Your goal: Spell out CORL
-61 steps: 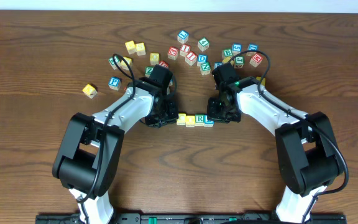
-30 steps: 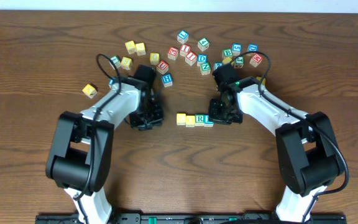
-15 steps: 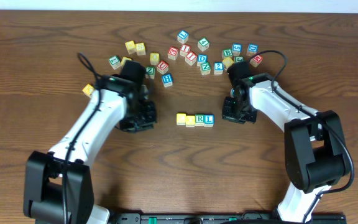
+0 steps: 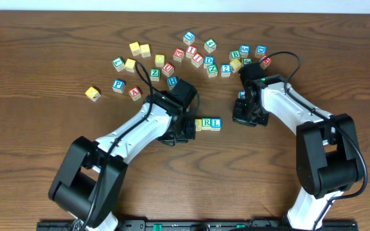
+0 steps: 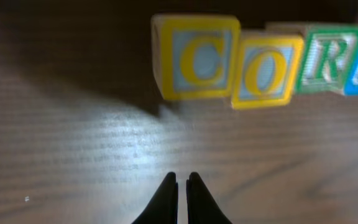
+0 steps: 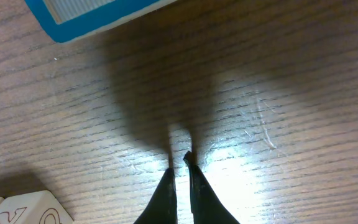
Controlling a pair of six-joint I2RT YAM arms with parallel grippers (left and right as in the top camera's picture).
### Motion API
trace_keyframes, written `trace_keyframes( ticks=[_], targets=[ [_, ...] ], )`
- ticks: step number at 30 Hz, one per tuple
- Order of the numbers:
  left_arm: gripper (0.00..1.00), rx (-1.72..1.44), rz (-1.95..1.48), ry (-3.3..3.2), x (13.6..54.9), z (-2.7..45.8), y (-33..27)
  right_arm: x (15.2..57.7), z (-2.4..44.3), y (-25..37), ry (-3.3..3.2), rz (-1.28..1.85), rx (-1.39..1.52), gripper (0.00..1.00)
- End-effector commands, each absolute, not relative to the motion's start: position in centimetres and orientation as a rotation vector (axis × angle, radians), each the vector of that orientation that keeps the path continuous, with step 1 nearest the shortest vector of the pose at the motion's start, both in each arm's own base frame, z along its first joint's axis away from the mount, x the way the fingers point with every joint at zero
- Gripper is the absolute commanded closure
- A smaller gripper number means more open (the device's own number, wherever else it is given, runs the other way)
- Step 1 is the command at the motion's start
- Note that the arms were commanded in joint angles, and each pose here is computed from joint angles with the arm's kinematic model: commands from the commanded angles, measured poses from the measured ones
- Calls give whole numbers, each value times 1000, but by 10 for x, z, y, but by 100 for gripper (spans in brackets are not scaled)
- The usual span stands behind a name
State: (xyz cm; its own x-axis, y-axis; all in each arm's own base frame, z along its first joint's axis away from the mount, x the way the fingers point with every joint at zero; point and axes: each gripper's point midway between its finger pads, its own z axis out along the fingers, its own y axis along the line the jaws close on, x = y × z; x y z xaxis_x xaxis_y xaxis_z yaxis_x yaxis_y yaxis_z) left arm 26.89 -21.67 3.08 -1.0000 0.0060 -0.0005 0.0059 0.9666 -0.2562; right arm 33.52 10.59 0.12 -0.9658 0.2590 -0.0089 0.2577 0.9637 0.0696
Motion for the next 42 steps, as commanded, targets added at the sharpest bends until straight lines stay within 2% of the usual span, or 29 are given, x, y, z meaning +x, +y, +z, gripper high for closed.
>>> trace_keyframes(
  ticks=[1,8,15,42],
  targets=[
    [92,69,308,-3106,269,14,-207,336,2,100,3084,89,439,96],
    [92,23,390,-3047,258,7,-227,338,2,101,3077,94,437,94],
    [92,-16,453,-3088,267,9,-240,340,3,101,3070,99,437,93],
    [92,-35,508,-3125,275,11,-251,340,3,102,3068,101,436,92]
  ],
)
